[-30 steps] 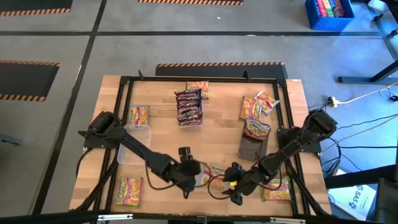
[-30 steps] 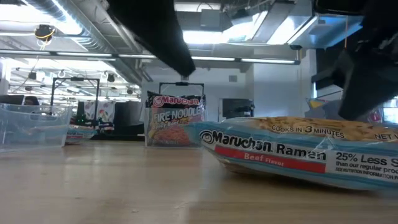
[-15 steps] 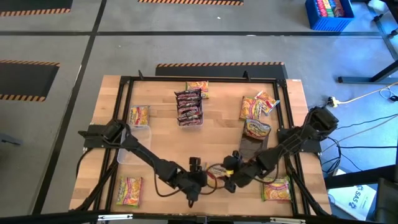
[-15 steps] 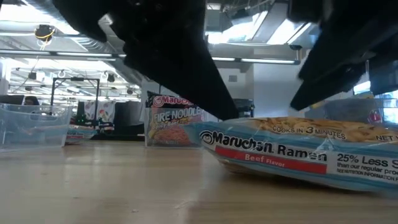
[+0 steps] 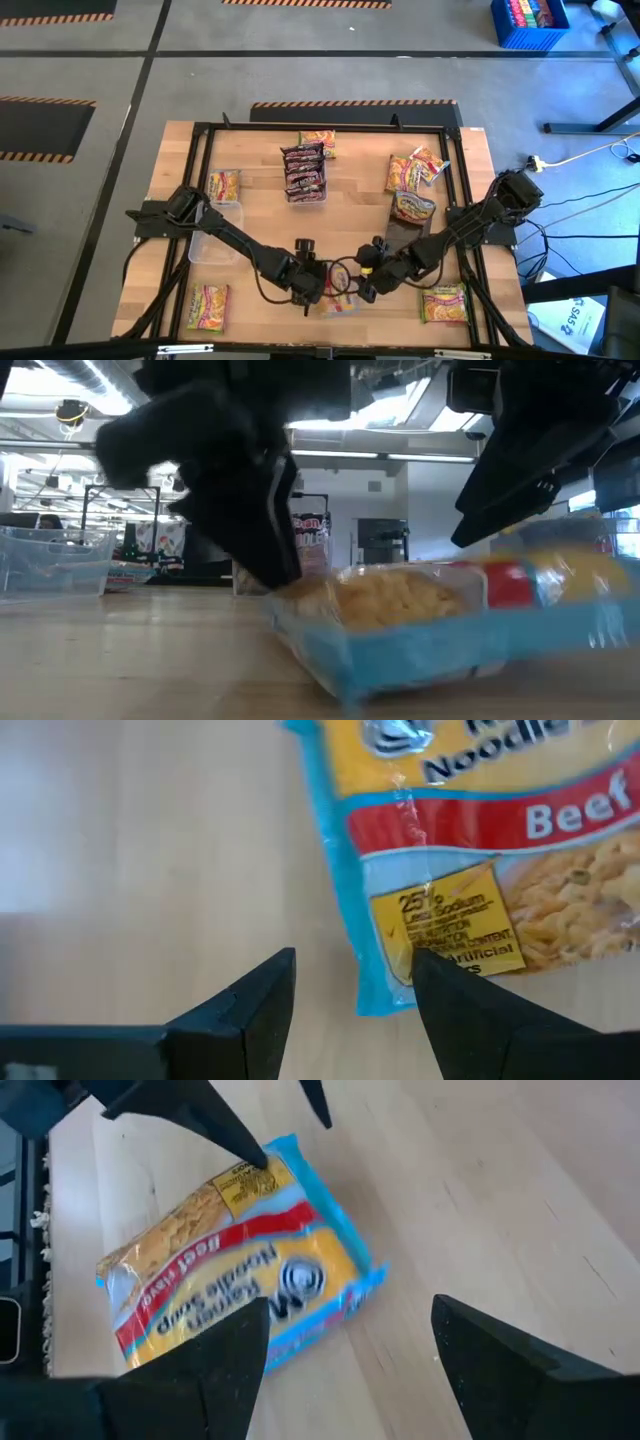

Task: Sort Maruchan noodles
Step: Put the blue noodle pack into the black bin

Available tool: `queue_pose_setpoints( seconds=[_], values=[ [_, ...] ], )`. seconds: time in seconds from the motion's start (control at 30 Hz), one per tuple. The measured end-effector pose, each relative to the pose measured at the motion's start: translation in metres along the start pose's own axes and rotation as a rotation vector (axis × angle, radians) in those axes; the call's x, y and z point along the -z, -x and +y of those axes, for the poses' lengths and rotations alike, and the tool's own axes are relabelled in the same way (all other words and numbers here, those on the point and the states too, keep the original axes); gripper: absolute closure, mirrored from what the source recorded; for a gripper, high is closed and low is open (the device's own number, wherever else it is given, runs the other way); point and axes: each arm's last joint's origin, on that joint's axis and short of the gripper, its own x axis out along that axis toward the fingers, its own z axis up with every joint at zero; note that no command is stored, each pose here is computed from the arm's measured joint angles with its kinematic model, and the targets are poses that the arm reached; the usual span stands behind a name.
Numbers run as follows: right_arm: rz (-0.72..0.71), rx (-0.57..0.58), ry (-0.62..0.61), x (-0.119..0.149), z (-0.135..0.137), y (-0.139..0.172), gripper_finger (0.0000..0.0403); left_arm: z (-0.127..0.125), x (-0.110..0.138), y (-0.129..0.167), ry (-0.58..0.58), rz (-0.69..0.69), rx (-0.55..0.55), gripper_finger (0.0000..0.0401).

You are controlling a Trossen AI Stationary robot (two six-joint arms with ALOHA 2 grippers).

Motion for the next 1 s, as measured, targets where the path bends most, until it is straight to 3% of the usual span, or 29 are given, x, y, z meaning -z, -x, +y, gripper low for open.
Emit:
queue_pose_setpoints(
  seconds=[0.2, 0.4, 0.53, 0.8, 1.0],
  values=[
    [0.031, -0.032, -0.022, -0.003, -0.002, -0.002, 0.0131, 0.0, -0.001, 0.007, -0.001, -0.024, -0.028, 0.0206],
    [0.07, -0.128, -0.058, 0.0, 0.007, 0.001, 0.0086, -0.012, 0.002, 0.017, -0.033, -0.042, -0.003, 0.0206],
    [0.09, -0.141, -0.113, 0.007, 0.013, 0.004, 0.0068, -0.022, 0.005, 0.026, -0.058, -0.083, -0.051, 0.0206],
    [0.151, -0.184, -0.18, 0.022, 0.019, -0.019, 0.0076, -0.048, 0.007, 0.034, -0.076, -0.206, -0.077, 0.0206],
    [0.178, -0.168, -0.219, 0.032, 0.018, -0.034, 0.0089, -0.051, 0.012, 0.021, -0.104, -0.166, -0.058, 0.0206]
  ],
)
